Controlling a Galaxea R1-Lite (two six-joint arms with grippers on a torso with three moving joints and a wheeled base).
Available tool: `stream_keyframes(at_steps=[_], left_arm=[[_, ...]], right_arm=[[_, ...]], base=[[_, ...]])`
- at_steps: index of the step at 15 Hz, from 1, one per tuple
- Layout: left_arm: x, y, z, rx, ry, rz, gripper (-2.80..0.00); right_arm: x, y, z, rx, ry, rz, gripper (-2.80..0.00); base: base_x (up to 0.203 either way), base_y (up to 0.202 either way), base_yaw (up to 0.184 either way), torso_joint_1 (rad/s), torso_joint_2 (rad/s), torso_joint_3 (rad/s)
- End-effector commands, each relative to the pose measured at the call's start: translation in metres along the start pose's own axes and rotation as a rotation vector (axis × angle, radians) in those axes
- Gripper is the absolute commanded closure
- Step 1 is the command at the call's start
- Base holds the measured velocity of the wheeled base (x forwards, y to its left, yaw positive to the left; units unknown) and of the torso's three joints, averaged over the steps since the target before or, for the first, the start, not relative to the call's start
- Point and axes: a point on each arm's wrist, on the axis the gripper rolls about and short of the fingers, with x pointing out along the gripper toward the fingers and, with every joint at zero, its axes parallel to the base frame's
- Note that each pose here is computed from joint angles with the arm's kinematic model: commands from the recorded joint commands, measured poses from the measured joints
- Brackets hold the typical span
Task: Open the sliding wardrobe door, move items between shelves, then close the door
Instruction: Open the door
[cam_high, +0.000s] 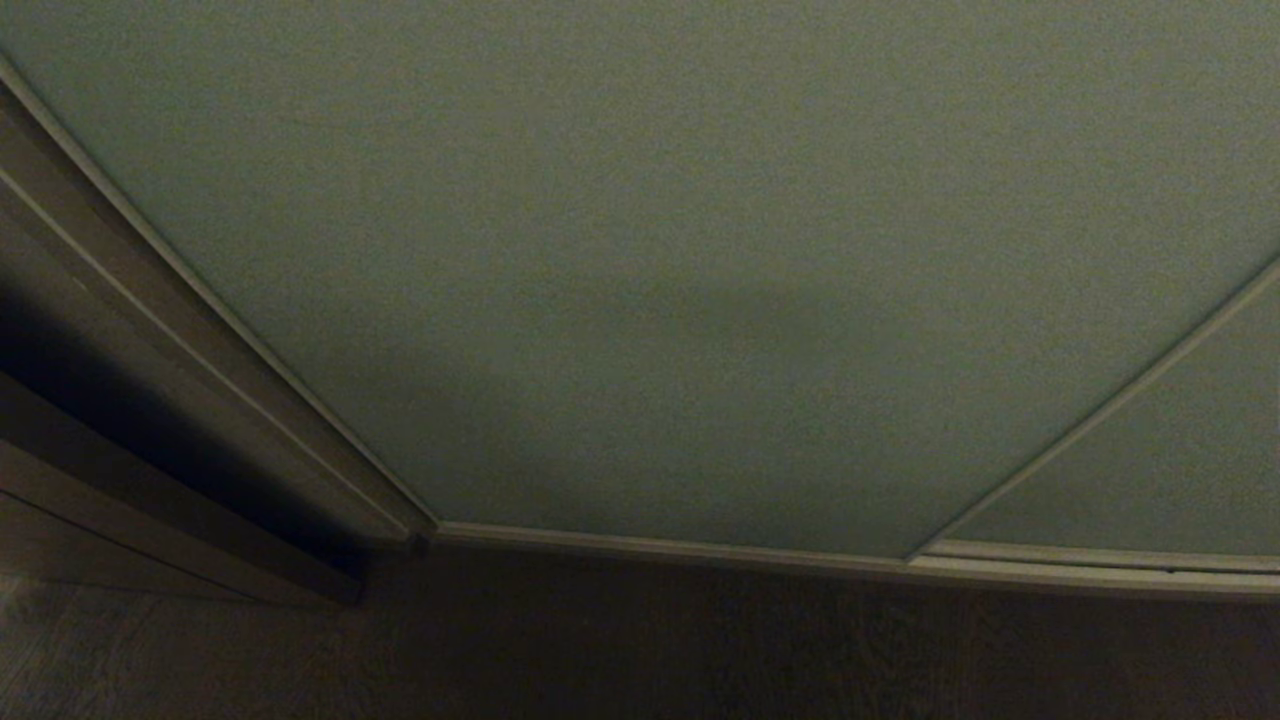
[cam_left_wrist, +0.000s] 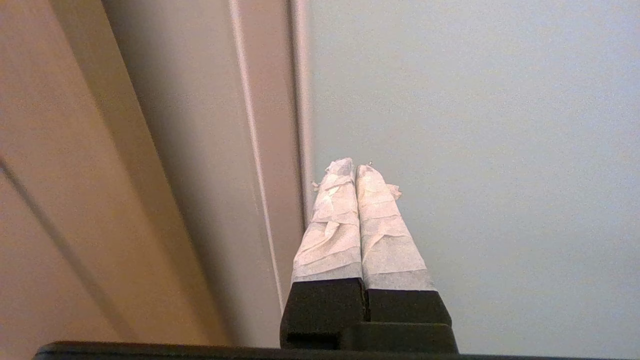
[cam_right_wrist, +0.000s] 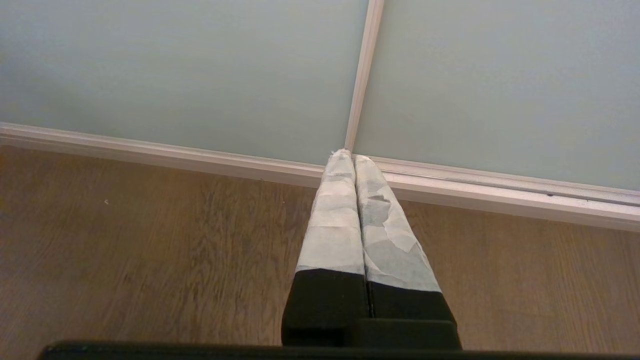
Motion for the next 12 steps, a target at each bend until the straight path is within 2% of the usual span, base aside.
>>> stream_keyframes(at_steps=[1,4,6,9,12], left_arm=[[0.063,0.001,0.005,0.023,-0.052,0.074,0.00],[0.117,0.010,0.010,0.046,-0.125,0.188,0.00],[0.144,0.014,0.013,0.048,-0.150,0.224,0.00],[0.173,0.018,0.012,0.019,-0.139,0.220,0.00],[0.197,0.019,0.012,-0.003,-0.088,0.200,0.00]], right_arm=[[0.000,0.000,0.000,-0.001,-0.001,0.000,0.00],[0.000,0.000,-0.001,-0.001,-0.002,-0.001,0.00],[0.000,0.000,-0.001,-0.001,-0.002,0.001,0.00],[0.000,0.000,-0.001,-0.001,-0.002,0.002,0.00],[0.000,0.000,-0.001,-0.001,-0.002,0.002,0.00]], base=[[0.000,0.000,0.000,0.000,0.00,0.000],[0.000,0.000,0.000,0.000,0.00,0.000],[0.000,0.000,0.000,0.000,0.00,0.000],[0.000,0.000,0.000,0.000,0.00,0.000],[0.000,0.000,0.000,0.000,0.00,0.000]])
